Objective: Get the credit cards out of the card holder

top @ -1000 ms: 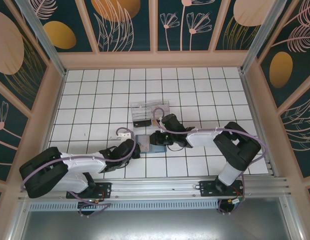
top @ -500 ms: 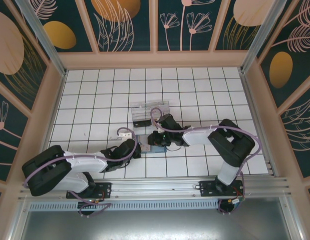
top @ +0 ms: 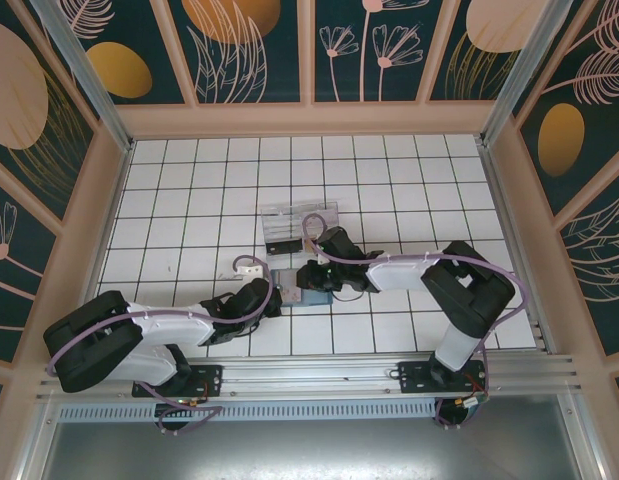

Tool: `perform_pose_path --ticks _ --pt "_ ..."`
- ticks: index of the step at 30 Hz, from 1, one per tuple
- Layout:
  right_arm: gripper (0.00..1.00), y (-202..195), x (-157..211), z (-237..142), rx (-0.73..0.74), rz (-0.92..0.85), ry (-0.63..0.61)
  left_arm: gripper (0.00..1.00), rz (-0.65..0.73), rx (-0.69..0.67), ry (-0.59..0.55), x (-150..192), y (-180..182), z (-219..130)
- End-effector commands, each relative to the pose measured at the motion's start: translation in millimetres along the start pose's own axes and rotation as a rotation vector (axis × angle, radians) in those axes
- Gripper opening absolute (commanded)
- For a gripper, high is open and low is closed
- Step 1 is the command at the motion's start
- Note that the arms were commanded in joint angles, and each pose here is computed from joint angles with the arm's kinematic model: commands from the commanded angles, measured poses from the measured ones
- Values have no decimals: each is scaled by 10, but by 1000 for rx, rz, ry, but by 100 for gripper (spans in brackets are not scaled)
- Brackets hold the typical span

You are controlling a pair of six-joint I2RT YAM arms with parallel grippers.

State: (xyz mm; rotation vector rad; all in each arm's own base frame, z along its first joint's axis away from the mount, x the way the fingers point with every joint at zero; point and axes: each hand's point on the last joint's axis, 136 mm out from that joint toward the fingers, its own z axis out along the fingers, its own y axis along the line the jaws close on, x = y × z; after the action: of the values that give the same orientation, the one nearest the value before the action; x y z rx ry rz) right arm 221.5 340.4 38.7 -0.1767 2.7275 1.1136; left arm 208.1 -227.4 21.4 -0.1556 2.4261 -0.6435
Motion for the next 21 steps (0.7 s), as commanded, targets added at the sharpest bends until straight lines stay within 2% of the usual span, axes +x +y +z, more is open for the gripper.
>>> perform_pose_path --ticks 1,15,21 --pt "21 -63 37 -28 14 27 -1 0 -6 -5 17 46 49 8" --pt "19 -34 29 102 -24 37 29 0 -8 10 17 35 10 4" --pt "4 -85 36 103 -32 61 31 0 -10 6 18 36 21 -5"
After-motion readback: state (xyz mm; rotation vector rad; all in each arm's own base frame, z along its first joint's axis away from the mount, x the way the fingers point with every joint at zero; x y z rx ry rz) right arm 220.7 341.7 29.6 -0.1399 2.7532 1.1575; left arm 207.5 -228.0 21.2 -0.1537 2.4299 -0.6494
